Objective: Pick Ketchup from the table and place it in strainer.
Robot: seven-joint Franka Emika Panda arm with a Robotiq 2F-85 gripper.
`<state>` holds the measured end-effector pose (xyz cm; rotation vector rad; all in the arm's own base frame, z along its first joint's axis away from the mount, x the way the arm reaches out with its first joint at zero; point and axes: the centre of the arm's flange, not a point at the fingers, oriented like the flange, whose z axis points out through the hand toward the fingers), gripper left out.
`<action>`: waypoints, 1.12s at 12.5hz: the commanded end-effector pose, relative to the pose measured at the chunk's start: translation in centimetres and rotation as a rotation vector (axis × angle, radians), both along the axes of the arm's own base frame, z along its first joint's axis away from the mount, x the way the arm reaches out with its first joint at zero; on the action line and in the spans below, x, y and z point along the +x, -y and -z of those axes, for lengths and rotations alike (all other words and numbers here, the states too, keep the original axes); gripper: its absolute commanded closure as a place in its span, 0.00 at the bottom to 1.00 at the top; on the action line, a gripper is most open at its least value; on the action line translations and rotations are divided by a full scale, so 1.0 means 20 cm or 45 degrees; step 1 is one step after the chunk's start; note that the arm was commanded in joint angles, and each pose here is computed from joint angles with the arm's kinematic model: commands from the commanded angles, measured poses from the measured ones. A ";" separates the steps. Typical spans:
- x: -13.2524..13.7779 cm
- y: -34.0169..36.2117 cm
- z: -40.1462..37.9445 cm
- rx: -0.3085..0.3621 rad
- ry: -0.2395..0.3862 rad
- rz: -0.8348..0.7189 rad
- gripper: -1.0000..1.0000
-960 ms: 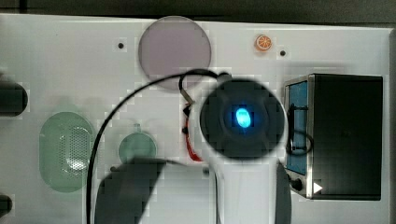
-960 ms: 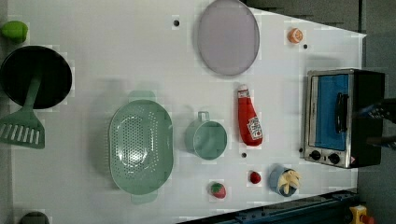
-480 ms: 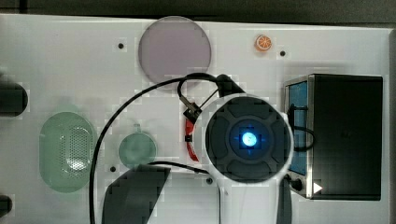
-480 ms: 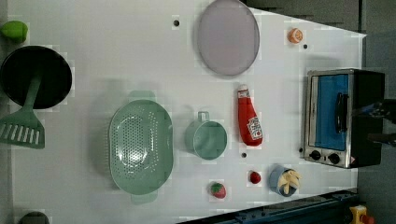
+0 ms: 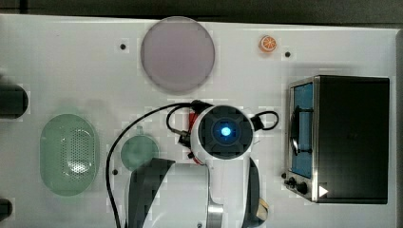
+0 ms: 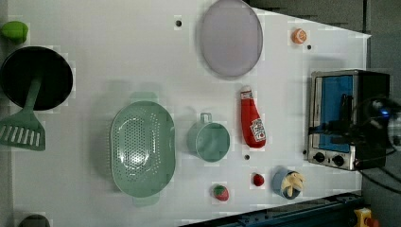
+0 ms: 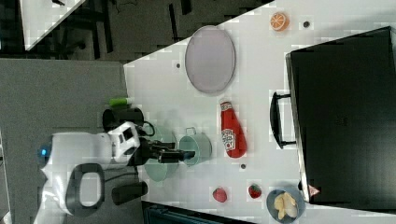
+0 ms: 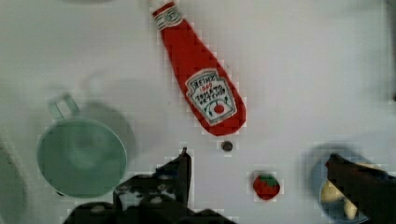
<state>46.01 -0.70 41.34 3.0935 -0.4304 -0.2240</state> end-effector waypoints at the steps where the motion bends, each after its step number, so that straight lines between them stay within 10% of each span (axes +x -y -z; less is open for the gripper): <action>1: -0.03 -0.05 0.14 0.036 0.059 -0.412 0.00; 14: 0.11 -0.05 1.01 0.080 0.150 -0.623 0.00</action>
